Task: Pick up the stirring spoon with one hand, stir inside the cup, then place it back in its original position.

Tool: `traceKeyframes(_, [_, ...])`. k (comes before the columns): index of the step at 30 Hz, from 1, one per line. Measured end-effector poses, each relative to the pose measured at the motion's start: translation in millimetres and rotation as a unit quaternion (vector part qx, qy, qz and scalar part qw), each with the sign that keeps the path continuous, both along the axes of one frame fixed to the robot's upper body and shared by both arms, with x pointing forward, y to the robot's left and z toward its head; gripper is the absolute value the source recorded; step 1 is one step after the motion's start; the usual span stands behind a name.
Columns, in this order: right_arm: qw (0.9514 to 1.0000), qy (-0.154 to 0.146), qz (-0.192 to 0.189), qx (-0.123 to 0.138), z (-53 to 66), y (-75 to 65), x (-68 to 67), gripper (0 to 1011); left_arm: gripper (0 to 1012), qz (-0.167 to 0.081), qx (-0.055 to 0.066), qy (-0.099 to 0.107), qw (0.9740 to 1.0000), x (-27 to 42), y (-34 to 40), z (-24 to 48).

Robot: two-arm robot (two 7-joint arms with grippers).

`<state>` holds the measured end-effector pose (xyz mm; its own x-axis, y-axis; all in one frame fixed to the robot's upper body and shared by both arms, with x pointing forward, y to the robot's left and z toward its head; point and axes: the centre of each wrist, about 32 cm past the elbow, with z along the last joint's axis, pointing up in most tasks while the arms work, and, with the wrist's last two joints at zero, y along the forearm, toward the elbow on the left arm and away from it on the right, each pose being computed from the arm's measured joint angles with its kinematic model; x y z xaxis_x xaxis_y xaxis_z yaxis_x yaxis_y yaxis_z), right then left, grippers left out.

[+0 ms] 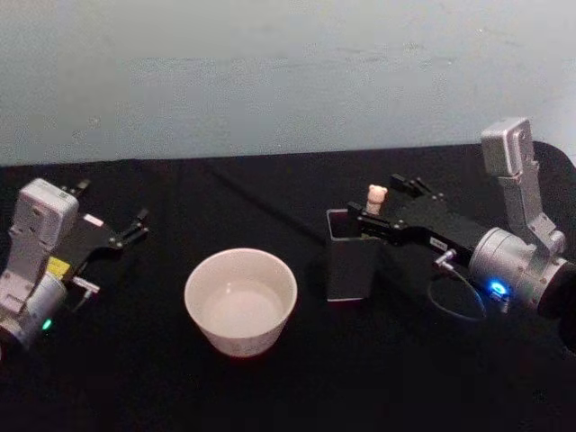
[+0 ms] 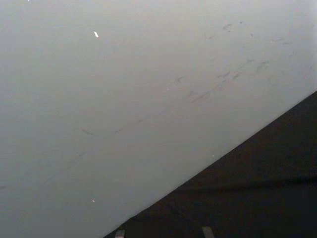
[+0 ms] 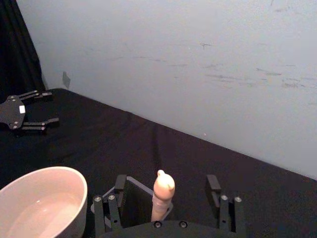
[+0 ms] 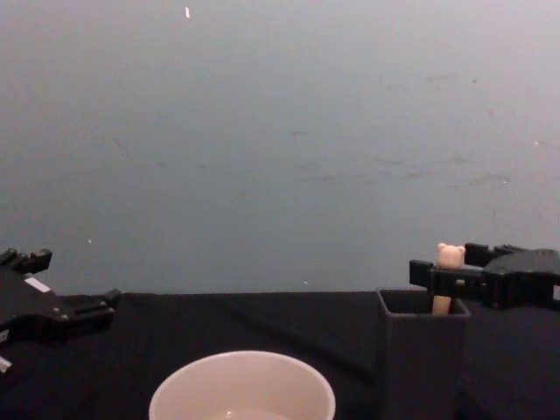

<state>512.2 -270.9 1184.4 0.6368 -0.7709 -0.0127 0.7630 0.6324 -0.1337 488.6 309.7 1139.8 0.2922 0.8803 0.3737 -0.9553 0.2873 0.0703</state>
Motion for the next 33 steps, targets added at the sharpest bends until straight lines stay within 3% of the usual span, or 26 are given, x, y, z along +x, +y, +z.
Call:
traceKeyframes(22, [1.0,0.001,0.0,0.0,0.1,-0.2,0.4,1002,1001,0.0,0.0,0.0,1.0,0.0,0.0,0.0])
traceKeyframes(33, [1.0,0.001,0.0,0.001,0.1,0.0,0.2,733,1001,0.0,0.0,0.0,1.0,0.0,0.0,0.0])
